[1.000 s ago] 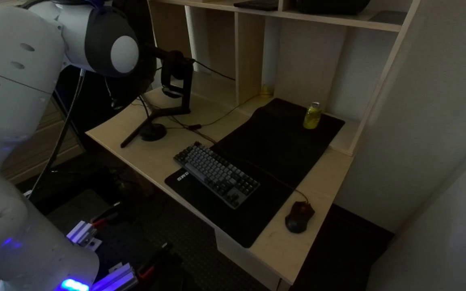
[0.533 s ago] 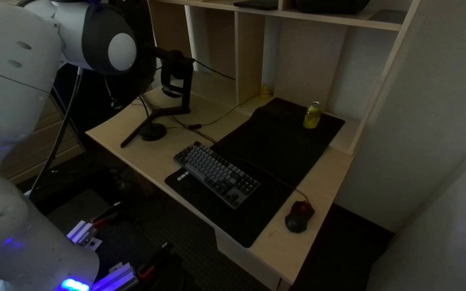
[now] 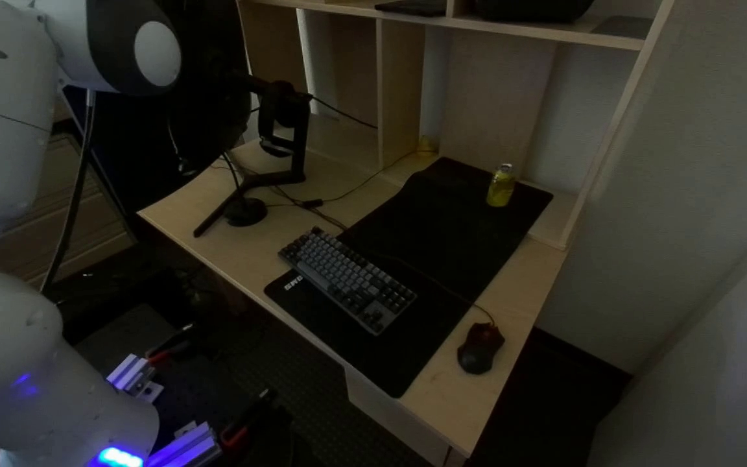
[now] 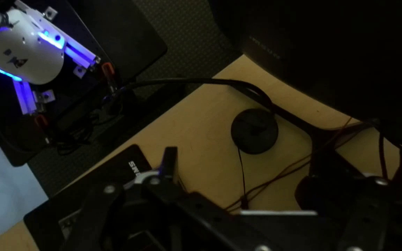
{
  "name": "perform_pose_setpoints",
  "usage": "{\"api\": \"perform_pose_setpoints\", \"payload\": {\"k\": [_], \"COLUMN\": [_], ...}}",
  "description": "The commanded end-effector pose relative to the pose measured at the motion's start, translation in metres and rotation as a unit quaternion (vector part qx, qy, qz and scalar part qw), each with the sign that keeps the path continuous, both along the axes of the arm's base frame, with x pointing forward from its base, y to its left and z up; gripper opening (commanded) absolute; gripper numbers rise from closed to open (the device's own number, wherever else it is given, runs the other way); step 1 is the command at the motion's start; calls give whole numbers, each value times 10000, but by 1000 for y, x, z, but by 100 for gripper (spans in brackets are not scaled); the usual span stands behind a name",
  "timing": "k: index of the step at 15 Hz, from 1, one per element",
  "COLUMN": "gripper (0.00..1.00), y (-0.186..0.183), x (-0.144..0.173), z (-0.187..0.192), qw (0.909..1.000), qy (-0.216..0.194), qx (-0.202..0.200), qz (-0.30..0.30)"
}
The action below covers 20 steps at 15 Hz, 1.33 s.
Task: Hang the headphones behind the computer then move the lamp to the right
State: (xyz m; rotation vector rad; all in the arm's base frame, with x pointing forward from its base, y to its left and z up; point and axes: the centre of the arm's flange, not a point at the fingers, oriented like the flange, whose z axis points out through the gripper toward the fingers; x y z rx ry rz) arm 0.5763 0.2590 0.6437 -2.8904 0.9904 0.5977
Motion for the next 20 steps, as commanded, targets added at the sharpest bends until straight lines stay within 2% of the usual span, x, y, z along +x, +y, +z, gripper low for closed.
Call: {"api": "perform_pose_setpoints", "payload": {"k": [1,2,4,8,9,11,14,15,16,18,19,20], "gripper": [100,100,100,100,100,100,100,100,100,100,100,100], "y": [-32,2,1,3,-3,-12,-13,-12,-11,-22,-24,-27], "x": [-66,-5,-8,-5,-8,-23,-48,-52,-54,-33,-32,-24], "z": [-11,25,34,26,17,12,-14,-30,-45,-73,-89,-107], "qw": [9953,9987,9981,9986,9988,9994,9995,9978,9963,9909,9885,9895], "qy": [-914,-492,-592,-506,-458,-336,155,487,780,1246,1357,1100], "qx": [116,34,68,32,-112,9,41,184,-102,-476,-652,-874], "qz": [-302,-118,-144,-132,-95,-53,264,406,344,183,-118,-344]}}
